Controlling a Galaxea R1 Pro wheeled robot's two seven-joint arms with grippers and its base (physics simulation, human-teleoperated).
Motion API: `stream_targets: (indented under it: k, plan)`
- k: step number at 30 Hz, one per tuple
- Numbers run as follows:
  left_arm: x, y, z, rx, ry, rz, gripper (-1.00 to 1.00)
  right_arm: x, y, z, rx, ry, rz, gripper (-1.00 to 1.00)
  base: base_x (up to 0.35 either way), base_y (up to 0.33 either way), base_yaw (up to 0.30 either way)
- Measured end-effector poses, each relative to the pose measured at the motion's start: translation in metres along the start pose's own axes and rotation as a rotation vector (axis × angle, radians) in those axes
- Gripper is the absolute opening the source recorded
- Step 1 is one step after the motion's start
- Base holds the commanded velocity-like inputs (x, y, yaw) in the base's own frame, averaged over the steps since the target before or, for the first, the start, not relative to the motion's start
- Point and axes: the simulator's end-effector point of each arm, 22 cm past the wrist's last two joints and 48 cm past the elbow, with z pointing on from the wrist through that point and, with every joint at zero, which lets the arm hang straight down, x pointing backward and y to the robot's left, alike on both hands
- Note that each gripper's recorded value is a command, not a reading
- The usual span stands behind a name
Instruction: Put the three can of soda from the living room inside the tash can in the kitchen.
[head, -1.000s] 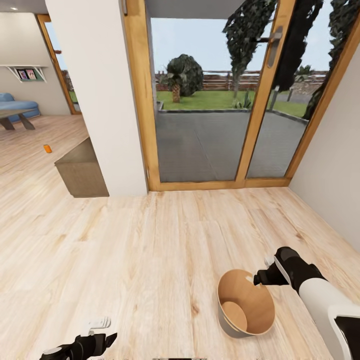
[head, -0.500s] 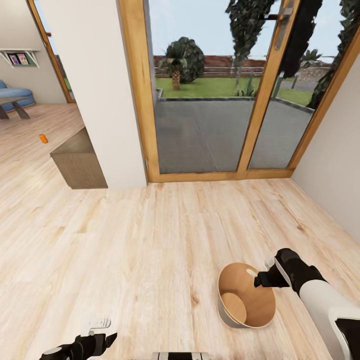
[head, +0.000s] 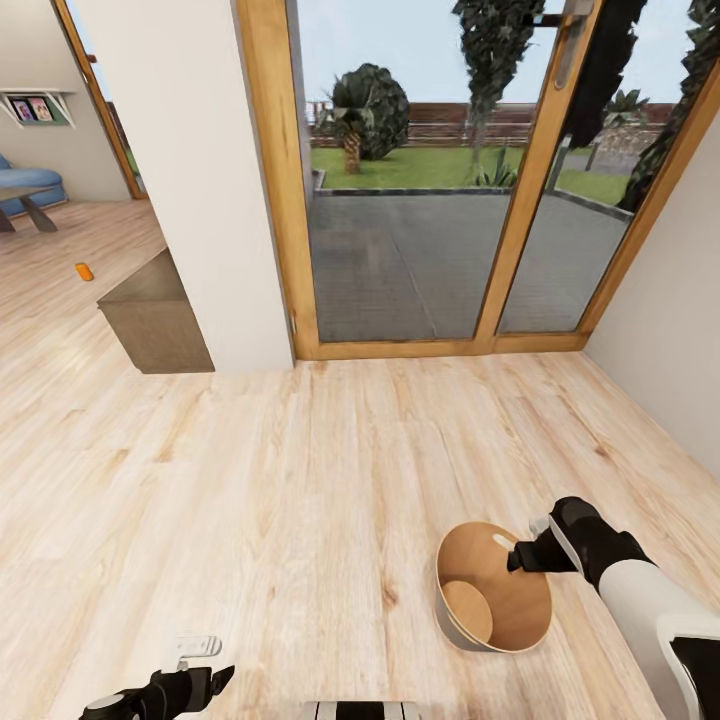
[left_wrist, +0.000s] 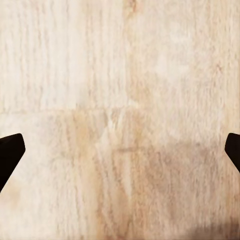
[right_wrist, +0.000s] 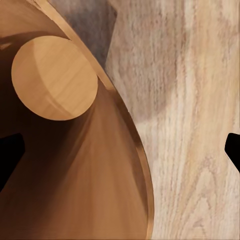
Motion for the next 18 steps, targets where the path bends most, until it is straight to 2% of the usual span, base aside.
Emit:
stream_targets:
  k: [10,18]
  plan:
    - [0.0,0.0,0.0,0.0,-0.001,0.0,1.0,-0.002,0.0,0.0,0.0,-0.011,-0.003,1.0,0.0,0.0,0.0]
    - [0.012,0.002,0.006,-0.002,0.028,-0.005,1.0,0.005,-0.001,0.015,0.002,0.017,-0.005,1.0,0.0,0.0,0.0]
